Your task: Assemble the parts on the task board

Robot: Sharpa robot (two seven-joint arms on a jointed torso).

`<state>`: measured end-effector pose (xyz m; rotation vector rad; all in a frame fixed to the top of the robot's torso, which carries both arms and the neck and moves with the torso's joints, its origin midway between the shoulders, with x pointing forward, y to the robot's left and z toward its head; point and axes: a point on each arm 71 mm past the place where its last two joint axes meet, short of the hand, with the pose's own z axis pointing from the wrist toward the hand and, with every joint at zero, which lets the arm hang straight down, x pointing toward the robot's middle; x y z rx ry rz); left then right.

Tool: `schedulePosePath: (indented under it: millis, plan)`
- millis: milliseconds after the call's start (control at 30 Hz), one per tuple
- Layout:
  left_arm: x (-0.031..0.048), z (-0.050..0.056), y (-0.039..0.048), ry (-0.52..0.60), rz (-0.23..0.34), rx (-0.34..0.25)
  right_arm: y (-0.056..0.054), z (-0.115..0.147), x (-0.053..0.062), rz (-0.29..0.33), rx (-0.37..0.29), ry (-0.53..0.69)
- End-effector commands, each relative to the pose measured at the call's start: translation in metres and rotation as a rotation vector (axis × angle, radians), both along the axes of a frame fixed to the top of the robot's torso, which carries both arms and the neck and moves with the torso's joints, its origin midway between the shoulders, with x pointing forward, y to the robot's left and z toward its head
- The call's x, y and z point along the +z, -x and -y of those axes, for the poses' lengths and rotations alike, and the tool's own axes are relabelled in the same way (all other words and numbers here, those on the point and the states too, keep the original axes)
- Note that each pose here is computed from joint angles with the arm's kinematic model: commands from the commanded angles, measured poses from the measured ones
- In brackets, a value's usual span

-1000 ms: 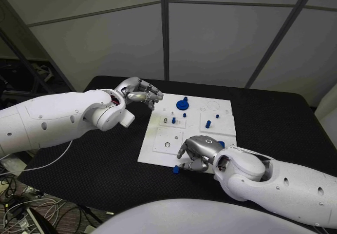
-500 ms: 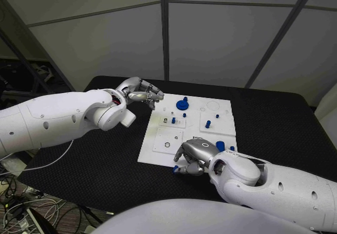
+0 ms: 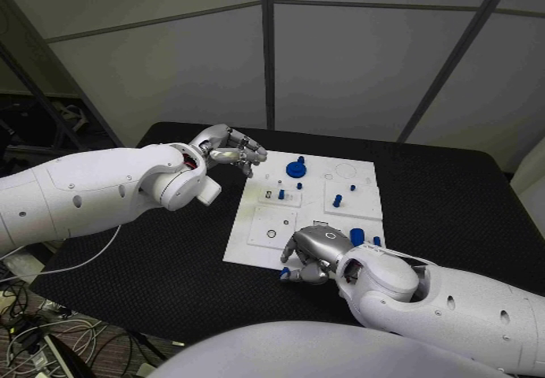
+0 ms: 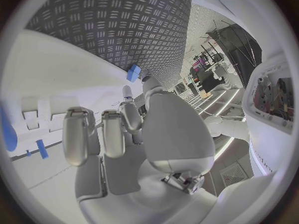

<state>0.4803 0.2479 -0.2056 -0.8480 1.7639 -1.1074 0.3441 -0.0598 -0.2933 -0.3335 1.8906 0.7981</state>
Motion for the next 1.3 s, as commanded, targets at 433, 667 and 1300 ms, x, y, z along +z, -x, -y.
schedulePosePath:
  millis: [433,667,1300]
  plan:
    - [0.0002,0.0028,-0.0003,0.009,-0.010,-0.018,-0.0009,0.0003,-0.0042,-0.003,0.028,0.045]
    - [-0.0003,0.0039,-0.0008,0.009,-0.015,-0.023,0.0002,-0.0005,-0.0051,0.003,0.069,0.055]
    - [-0.0007,0.0052,-0.0006,0.009,-0.020,-0.030,-0.0008,0.0058,-0.0064,0.039,0.133,0.058]
